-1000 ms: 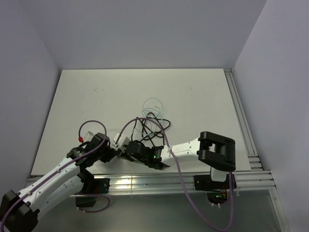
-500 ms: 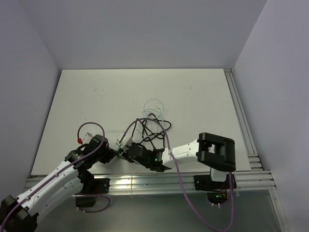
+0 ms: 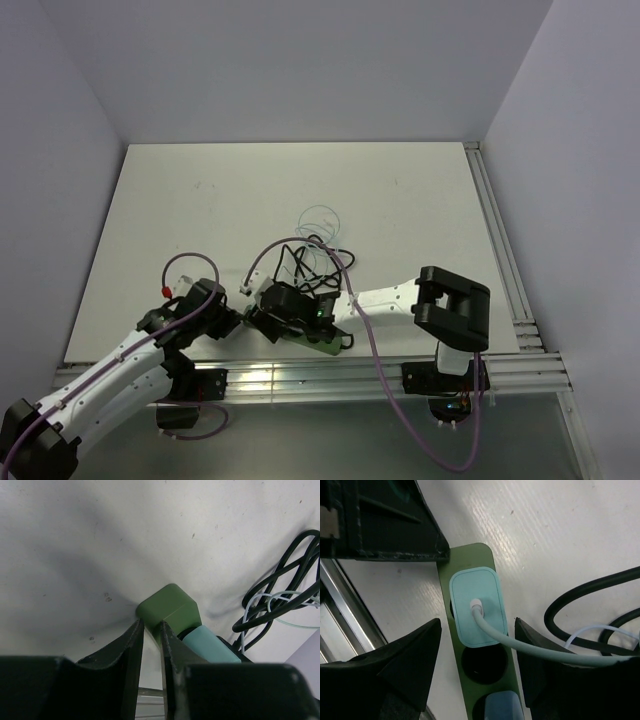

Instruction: Insert the plug

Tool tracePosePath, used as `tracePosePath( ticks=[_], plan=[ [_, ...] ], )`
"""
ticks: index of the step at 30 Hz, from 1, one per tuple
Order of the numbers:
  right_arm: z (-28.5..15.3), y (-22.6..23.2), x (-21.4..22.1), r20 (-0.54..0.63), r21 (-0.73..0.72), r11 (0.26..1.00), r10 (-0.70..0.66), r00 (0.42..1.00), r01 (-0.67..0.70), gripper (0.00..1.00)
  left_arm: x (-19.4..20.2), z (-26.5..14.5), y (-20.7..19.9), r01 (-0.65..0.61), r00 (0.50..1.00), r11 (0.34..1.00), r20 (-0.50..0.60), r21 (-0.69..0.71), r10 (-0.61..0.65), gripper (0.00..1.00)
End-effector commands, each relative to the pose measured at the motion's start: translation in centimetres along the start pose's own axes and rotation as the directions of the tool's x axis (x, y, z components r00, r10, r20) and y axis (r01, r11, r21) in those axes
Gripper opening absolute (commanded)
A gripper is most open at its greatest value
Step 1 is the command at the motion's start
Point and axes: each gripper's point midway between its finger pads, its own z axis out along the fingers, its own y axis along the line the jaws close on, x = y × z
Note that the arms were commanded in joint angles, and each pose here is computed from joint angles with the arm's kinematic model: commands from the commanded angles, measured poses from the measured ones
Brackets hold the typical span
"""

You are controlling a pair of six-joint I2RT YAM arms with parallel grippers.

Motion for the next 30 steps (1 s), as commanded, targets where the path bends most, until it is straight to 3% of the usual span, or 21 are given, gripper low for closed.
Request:
tracePosePath(
  ticks=[1, 7, 13, 22, 30],
  plan=[
    [-1.4, -1.0, 2.7, -0.162, 0.017, 1.000, 0.000, 0.987, 0.003, 0.68, -0.2, -0.5, -0.4, 0.003, 1.000, 1.000, 0.003, 0.015, -0.003, 0.26],
    [-3.3, -0.3, -3.0, -0.108, -0.011, 1.000, 0.026, 0.994, -0.028, 0.69, -0.5, -0.7, -0.7, 0.010, 1.000, 1.000, 0.017, 0.021, -0.011, 0.26],
    [-4.8, 0.4, -6.0, -0.140, -0.031, 0.998, 0.054, 0.989, -0.059, 0.68, -0.3, -0.5, -0.7, 0.003, 1.000, 1.000, 0.009, 0.017, -0.003, 0.26],
    [-6.2, 0.5, -6.8, -0.219, -0.006, 0.997, 0.078, 0.973, -0.081, 0.67, -0.4, -0.6, -0.8, 0.007, 1.000, 1.000, 0.011, 0.029, -0.007, 0.27],
    [-4.6, 1.0, -5.3, -0.292, -0.022, 0.998, 0.057, 0.955, -0.066, 0.64, -0.6, -1.0, -1.0, 0.008, 1.000, 0.999, 0.019, 0.037, -0.009, 0.27]
  ],
)
